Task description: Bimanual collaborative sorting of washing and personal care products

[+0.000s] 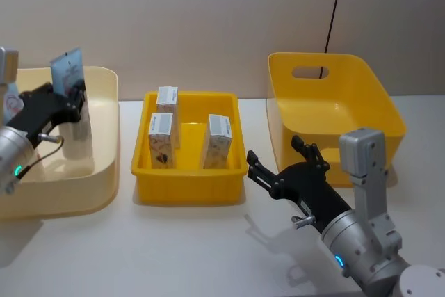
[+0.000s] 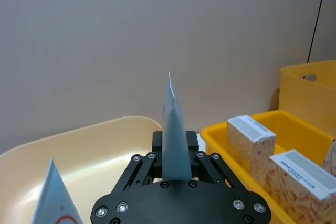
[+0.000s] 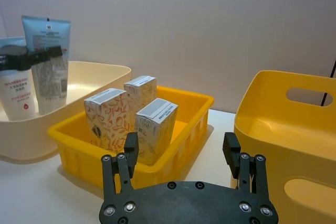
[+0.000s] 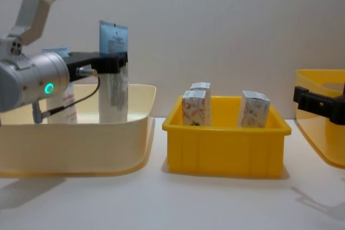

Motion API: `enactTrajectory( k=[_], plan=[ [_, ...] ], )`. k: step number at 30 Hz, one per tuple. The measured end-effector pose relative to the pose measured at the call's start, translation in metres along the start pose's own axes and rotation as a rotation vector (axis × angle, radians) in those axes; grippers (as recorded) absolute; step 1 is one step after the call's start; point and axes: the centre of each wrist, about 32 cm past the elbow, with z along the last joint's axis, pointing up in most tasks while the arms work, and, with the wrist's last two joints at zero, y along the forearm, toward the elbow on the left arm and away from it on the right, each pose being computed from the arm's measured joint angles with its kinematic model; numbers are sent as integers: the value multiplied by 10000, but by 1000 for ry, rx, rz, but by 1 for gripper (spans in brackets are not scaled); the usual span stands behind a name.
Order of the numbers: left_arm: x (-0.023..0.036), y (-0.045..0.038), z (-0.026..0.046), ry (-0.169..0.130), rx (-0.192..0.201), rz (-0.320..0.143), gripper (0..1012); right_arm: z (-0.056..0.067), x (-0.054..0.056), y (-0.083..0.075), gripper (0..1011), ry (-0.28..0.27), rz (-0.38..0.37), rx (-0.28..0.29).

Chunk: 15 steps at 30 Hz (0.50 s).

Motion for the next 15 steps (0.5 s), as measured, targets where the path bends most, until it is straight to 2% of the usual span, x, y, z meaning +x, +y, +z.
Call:
enactTrajectory(
  k=[8,11,15],
  plan=[
    [83,-18,109,5,-70,-28,252,0,0,0,1001,0,0,0],
    [119,-16,163,13,-104,-54,252,0,0,0,1001,0,0,0],
    [143,-8,200,24,-130,-90,252,0,0,0,1001,0,0,0]
  ],
)
